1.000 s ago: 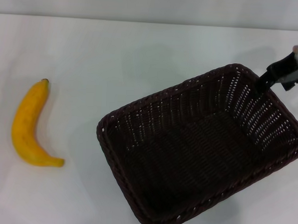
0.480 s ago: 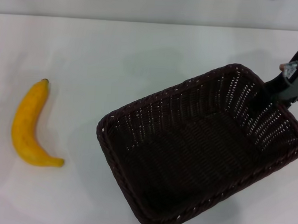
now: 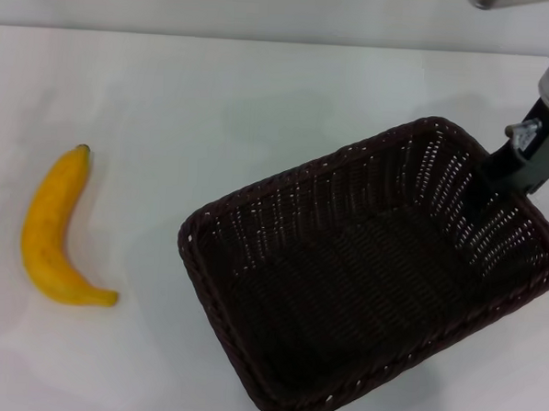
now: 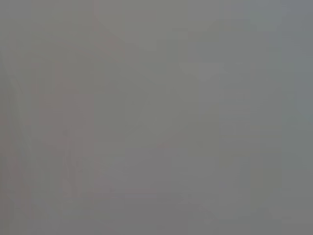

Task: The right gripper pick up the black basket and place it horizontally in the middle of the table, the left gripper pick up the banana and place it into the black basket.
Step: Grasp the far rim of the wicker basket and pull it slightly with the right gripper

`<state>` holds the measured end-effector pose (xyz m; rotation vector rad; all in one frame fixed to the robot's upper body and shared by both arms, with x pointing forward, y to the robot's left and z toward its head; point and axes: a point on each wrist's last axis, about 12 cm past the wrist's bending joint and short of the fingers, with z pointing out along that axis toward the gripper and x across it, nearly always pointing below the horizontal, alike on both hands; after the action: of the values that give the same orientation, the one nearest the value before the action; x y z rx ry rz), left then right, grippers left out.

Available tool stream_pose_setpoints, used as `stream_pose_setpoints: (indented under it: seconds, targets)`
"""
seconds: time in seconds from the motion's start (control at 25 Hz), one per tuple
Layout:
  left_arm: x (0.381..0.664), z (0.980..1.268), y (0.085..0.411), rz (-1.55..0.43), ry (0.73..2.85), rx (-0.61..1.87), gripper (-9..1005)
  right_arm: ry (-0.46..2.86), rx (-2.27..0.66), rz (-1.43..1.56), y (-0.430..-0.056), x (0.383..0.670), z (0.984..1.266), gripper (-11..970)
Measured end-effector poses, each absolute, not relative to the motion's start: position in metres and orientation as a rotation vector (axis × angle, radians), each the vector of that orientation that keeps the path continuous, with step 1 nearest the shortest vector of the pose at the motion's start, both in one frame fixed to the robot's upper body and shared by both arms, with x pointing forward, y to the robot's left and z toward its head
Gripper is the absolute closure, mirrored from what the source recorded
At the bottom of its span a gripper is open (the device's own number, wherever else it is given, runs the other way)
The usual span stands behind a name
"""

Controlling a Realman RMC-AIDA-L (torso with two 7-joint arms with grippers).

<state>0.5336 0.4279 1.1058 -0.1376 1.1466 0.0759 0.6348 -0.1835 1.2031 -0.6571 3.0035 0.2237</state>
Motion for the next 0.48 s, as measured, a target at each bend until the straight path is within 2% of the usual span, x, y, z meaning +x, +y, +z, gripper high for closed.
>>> stream_pose_setpoints:
  seconds: [0.16, 0.36, 0.48]
  targets:
    - [0.5338, 1.1079, 0.4281, 0.076, 1.133, -0.137, 120, 3.007, -0.624, 0.231, -0.183, 0.6353, 1.2024, 395]
    - [0.5337, 1.1133, 0.4317, 0.088, 1.111, -0.133, 120, 3.023, -0.533, 0.234, -0.1835, 0.635, 1.2015, 614]
    - [0.5324, 1.1155, 0.4363, 0.103, 1.096, -0.152, 120, 3.034, -0.396, 0.241, -0.186, 0.6358, 1.2015, 705]
